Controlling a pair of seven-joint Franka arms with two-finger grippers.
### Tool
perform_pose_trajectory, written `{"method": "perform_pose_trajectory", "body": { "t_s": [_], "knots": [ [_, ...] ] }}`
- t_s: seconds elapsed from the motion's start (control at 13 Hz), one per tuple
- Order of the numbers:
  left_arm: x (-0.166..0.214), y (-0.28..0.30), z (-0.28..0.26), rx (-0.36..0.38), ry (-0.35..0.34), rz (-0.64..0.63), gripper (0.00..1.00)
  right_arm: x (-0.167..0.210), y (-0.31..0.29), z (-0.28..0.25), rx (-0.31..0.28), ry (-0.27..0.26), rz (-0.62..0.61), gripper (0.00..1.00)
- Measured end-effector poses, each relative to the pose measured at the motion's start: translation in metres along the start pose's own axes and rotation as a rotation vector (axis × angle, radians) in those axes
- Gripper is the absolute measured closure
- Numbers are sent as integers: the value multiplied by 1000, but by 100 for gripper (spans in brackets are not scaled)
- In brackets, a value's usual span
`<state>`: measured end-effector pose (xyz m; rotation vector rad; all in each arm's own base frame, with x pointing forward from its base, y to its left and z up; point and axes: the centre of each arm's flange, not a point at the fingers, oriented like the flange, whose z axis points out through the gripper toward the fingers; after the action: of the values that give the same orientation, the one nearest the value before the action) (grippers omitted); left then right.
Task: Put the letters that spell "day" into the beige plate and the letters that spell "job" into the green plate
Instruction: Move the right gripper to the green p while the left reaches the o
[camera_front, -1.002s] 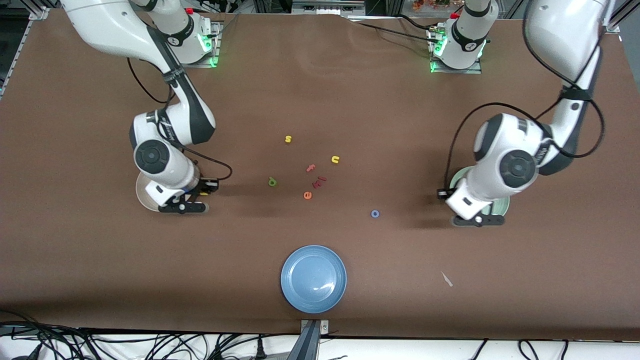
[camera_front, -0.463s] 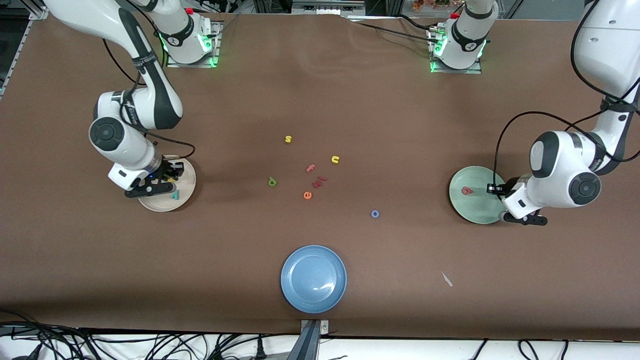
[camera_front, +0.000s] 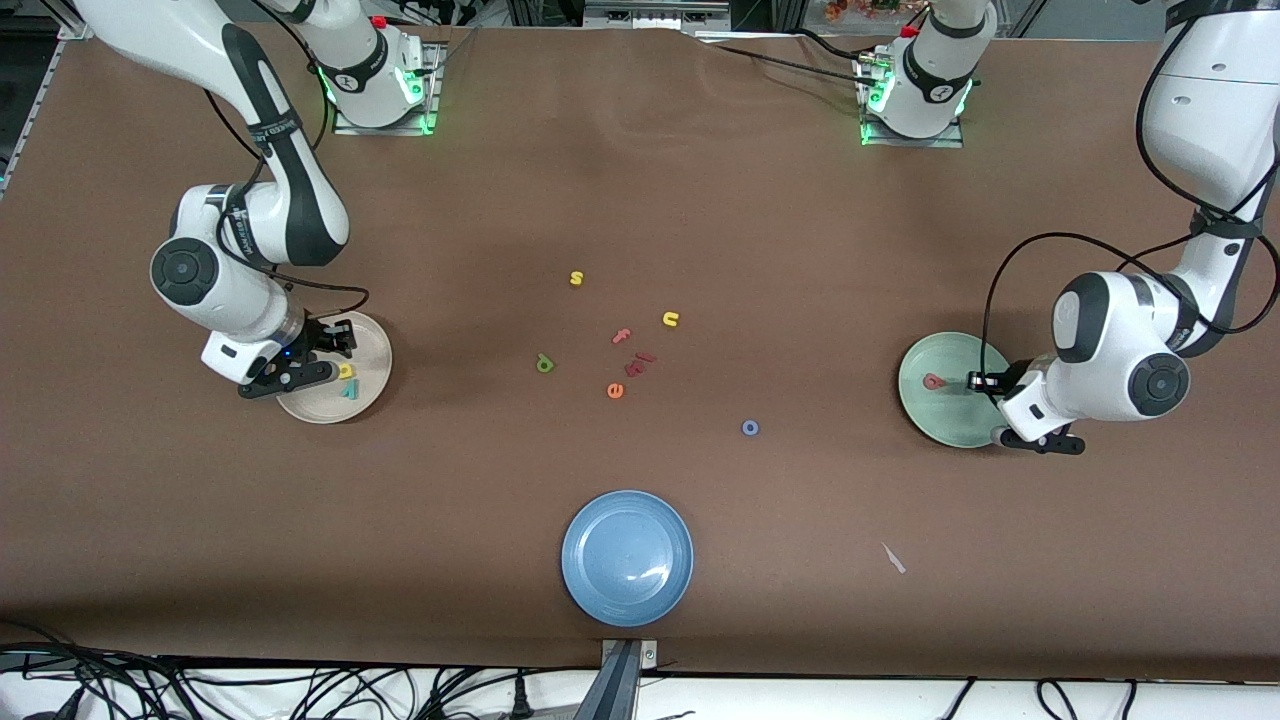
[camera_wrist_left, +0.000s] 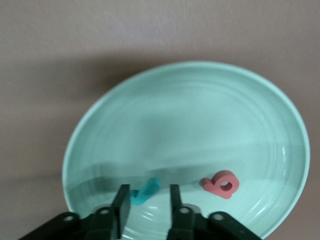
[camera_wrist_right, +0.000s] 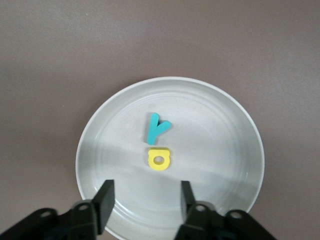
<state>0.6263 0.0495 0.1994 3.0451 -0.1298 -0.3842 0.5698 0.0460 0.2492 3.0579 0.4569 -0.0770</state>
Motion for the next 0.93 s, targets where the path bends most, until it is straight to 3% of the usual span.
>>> {"method": "perform_pose_trajectory", "body": {
  "t_s": [0.23,0.39,0.93],
  "knots": [
    [19,34,-43,-6,86,26,20,9,-13,-10,9,2,10,0],
    [31,88,-69,-15,137,9,0,20,-52,-16,27,10,30,0],
    [29,266,-52,-18,138,-165,0,40,-167,-8,57,10,-108,0]
  ]
}}
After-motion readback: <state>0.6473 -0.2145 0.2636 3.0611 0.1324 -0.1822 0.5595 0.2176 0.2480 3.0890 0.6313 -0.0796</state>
